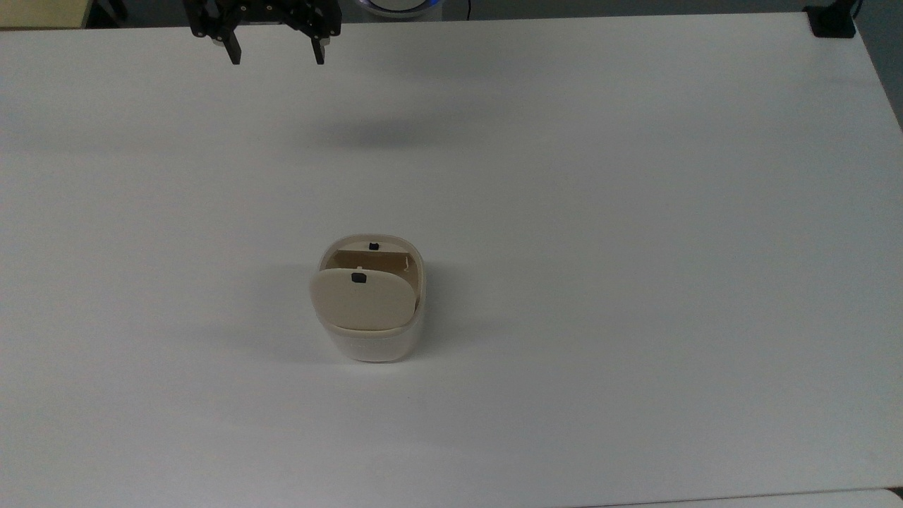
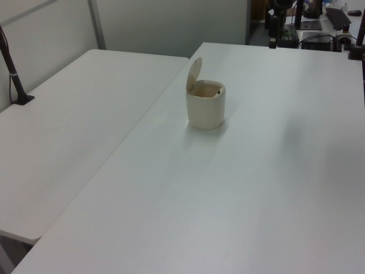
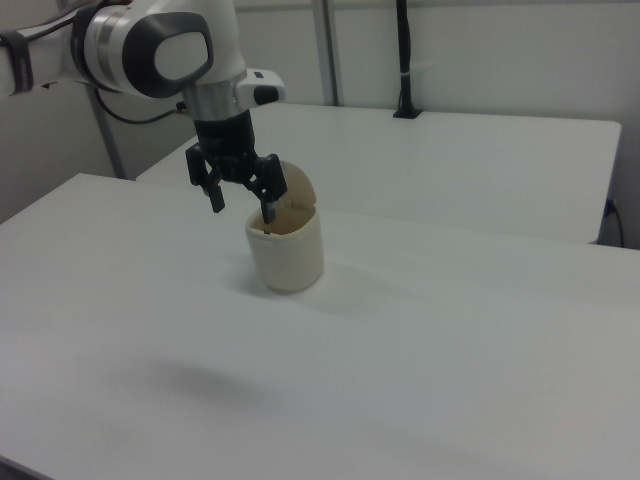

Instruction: Close the trash bin

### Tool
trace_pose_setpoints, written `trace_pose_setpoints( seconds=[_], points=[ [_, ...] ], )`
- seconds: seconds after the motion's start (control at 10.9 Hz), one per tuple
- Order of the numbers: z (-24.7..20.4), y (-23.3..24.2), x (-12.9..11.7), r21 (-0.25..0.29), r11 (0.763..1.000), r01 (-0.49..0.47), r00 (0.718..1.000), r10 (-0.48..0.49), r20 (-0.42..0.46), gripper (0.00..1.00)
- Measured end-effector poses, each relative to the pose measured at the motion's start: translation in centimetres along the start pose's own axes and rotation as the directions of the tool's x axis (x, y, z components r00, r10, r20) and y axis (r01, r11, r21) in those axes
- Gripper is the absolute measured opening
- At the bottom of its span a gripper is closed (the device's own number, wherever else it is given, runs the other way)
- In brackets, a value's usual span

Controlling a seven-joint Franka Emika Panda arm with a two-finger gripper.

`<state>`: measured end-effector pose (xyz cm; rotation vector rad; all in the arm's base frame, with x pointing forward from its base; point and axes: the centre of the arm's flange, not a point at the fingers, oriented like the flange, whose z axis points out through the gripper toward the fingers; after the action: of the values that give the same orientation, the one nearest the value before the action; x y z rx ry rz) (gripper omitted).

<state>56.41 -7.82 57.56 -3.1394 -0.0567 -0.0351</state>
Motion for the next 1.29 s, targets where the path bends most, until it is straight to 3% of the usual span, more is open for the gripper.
trace_pose_setpoints(
  seconds=[1.29],
  points=[
    [-0.25, 0.05, 0.06, -0.001, 1.000, 0.000, 1.000, 0.000, -0.005, 0.97]
  ],
)
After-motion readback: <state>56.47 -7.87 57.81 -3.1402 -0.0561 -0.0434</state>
